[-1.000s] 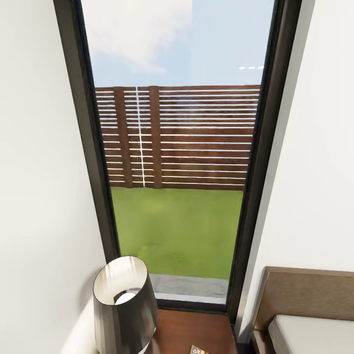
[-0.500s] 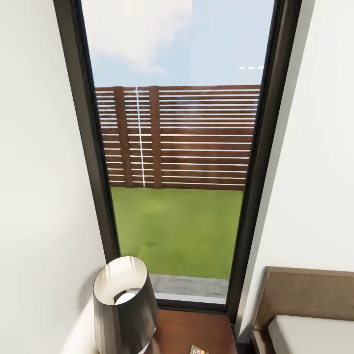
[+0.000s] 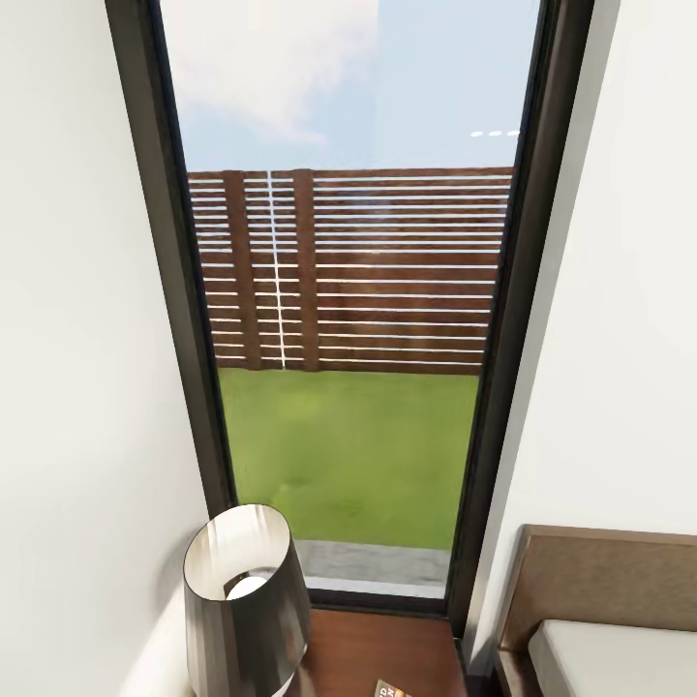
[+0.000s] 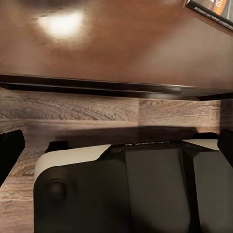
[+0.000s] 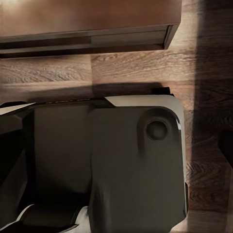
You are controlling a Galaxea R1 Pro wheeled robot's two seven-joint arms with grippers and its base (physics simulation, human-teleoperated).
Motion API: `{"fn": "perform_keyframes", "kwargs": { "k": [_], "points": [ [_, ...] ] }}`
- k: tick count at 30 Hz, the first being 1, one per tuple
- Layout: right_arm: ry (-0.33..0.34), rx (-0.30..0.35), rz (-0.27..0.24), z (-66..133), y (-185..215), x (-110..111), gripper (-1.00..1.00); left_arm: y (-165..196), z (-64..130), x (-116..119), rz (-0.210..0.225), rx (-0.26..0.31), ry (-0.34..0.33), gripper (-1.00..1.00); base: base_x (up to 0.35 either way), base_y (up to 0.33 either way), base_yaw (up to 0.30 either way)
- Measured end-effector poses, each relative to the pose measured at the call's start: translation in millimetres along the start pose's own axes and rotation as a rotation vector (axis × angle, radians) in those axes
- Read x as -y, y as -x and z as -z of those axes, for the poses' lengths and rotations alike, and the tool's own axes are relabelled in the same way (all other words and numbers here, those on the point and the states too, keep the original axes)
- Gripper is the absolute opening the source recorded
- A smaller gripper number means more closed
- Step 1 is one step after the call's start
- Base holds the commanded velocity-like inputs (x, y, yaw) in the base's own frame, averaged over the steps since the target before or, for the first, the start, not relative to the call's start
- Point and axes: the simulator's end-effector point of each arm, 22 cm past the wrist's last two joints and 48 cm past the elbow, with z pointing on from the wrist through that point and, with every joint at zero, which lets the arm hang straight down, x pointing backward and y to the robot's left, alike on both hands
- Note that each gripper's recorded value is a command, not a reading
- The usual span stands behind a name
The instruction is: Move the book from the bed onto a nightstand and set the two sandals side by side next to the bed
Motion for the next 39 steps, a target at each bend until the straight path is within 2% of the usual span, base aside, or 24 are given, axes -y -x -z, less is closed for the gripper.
{"fn": "perform_keyframes", "kwargs": {
  "k": [17, 39],
  "points": [
    [0.000, 0.002, -0.003, -0.1, 1, 0, 1.00, -29, 3.7, -14, 0.001, -0.061, 0.028, 1.00, 0.000, 0.000, 0.000],
    [0.001, 0.001, -0.003, -0.1, 0, -1, 1.00, -32, 4.2, -15, 0.003, -0.069, 0.030, 1.00, 0.000, 0.000, 0.000]
  ]
}}
